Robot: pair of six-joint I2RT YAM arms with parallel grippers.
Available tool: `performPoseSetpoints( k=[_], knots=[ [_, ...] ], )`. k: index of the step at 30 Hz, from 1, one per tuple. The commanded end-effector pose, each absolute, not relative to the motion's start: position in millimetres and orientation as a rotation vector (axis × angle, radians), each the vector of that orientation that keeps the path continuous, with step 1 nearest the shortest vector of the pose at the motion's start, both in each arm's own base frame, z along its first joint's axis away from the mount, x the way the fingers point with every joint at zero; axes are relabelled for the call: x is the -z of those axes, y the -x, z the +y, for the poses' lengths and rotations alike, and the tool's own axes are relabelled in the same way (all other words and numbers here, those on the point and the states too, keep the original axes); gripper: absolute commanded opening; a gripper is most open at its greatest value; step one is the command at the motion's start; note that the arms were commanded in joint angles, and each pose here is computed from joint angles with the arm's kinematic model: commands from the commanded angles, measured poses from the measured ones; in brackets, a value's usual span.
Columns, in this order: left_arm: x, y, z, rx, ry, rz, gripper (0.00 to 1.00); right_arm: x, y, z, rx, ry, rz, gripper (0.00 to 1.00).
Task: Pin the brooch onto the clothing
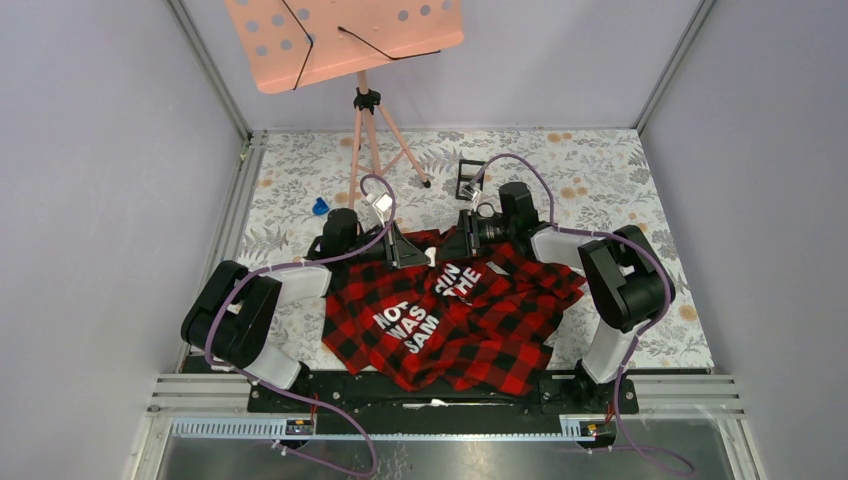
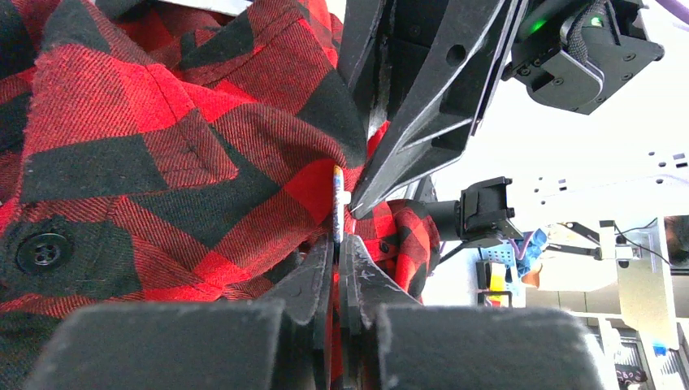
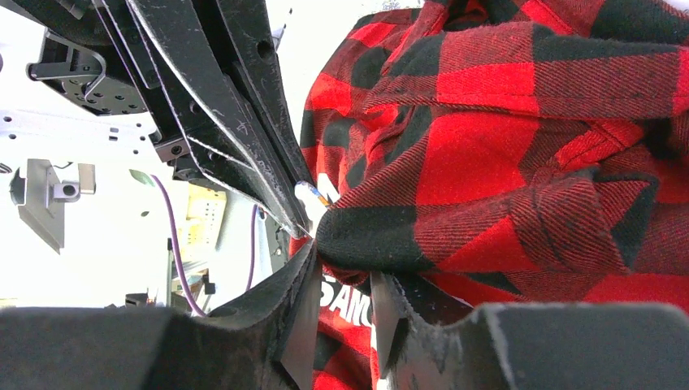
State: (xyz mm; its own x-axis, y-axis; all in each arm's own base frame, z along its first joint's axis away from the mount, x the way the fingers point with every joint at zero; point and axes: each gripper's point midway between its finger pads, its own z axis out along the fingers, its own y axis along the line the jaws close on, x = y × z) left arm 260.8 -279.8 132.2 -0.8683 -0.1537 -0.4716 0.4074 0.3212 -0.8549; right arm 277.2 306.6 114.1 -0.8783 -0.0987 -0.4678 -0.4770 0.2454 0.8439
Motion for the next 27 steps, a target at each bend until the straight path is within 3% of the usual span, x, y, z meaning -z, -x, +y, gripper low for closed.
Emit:
performPoseSetpoints(
  k=[1,27],
  knots=[
    [-152,-259,-284,1.606,-0.322,2.023,0.0,-116,-283,314,-1.64,0.586,2.179,0.34],
    [-162,-259,-288,1.7,-0.27,2.01,0.0,-123,-268,318,-1.724,0.615,2.124,0.37]
  ],
)
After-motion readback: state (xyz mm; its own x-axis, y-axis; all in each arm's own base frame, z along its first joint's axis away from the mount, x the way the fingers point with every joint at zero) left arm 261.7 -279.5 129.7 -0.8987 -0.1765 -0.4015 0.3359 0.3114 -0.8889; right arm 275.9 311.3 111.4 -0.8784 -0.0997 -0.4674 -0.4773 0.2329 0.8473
